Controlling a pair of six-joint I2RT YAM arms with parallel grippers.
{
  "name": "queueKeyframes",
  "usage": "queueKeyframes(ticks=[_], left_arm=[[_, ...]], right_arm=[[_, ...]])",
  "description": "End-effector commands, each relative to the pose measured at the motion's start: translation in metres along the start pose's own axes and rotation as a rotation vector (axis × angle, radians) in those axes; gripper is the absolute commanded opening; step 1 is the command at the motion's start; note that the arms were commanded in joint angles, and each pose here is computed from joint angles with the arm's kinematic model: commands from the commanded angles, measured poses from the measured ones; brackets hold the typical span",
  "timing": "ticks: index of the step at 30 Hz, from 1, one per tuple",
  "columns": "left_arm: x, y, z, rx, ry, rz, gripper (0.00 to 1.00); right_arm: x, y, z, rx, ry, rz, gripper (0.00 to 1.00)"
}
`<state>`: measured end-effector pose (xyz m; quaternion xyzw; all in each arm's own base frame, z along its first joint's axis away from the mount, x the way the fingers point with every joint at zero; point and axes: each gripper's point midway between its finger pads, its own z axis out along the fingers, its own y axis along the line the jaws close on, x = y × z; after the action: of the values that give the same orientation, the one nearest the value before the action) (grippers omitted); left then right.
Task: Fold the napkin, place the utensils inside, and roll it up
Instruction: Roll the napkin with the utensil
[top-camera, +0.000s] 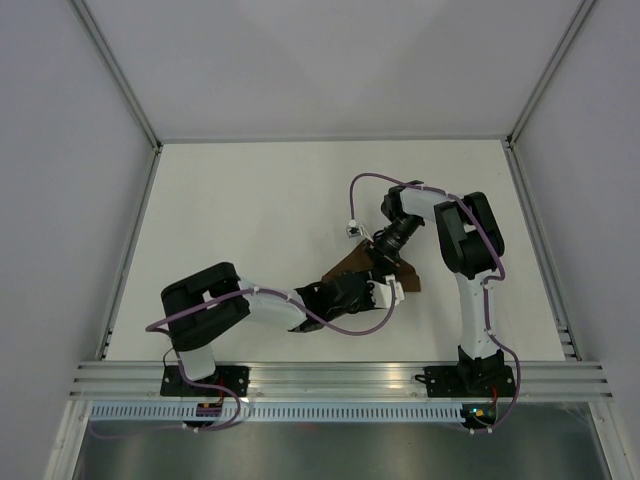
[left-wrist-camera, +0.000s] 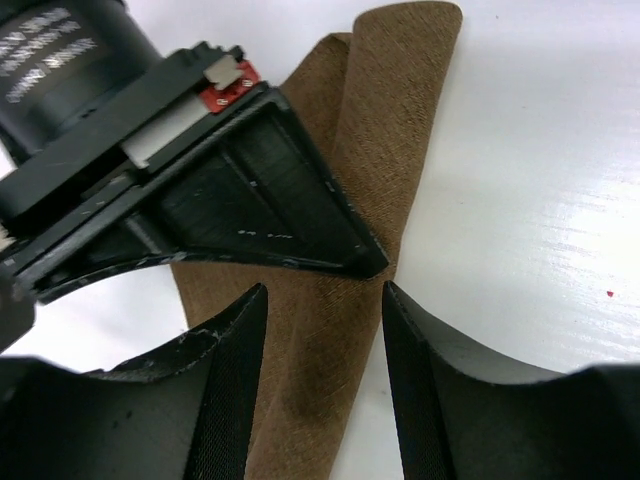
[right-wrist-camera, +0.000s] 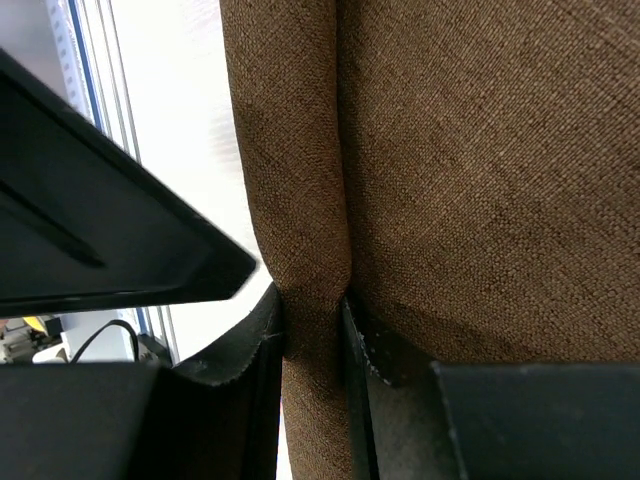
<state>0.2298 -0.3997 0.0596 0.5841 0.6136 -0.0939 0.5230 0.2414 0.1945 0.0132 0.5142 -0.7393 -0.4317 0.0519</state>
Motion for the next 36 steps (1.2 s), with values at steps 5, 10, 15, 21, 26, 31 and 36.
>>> queueKeyframes(ticks=[5, 10, 15, 21, 26, 31, 36], left_arm=[[0.005, -0.015, 0.016, 0.068, 0.009, 0.054, 0.55], [0.018, -0.012, 0.021, 0.056, 0.04, 0.028, 0.55], [0.034, -0.014, 0.023, 0.108, 0.092, -0.006, 0.42], [0.043, -0.034, 0.022, 0.269, 0.124, -0.087, 0.2], [0.054, -0.049, 0.015, 0.402, 0.158, -0.168, 0.07], [0.057, -0.059, 0.01, 0.497, 0.175, -0.215, 0.03], [0.058, -0.062, 0.009, 0.533, 0.192, -0.246, 0.02]], right_arm=[[0.03, -0.057, 0.015, 0.111, 0.128, -0.076, 0.15], [0.029, -0.057, 0.015, 0.112, 0.127, -0.07, 0.15], [0.028, -0.059, 0.014, 0.117, 0.126, -0.07, 0.15], [0.024, -0.059, 0.011, 0.121, 0.122, -0.07, 0.25], [0.013, -0.053, 0.004, 0.135, 0.089, -0.075, 0.45], [-0.012, -0.043, -0.018, 0.175, -0.012, -0.071, 0.6], [-0.039, -0.037, -0.06, 0.253, -0.145, -0.062, 0.7]])
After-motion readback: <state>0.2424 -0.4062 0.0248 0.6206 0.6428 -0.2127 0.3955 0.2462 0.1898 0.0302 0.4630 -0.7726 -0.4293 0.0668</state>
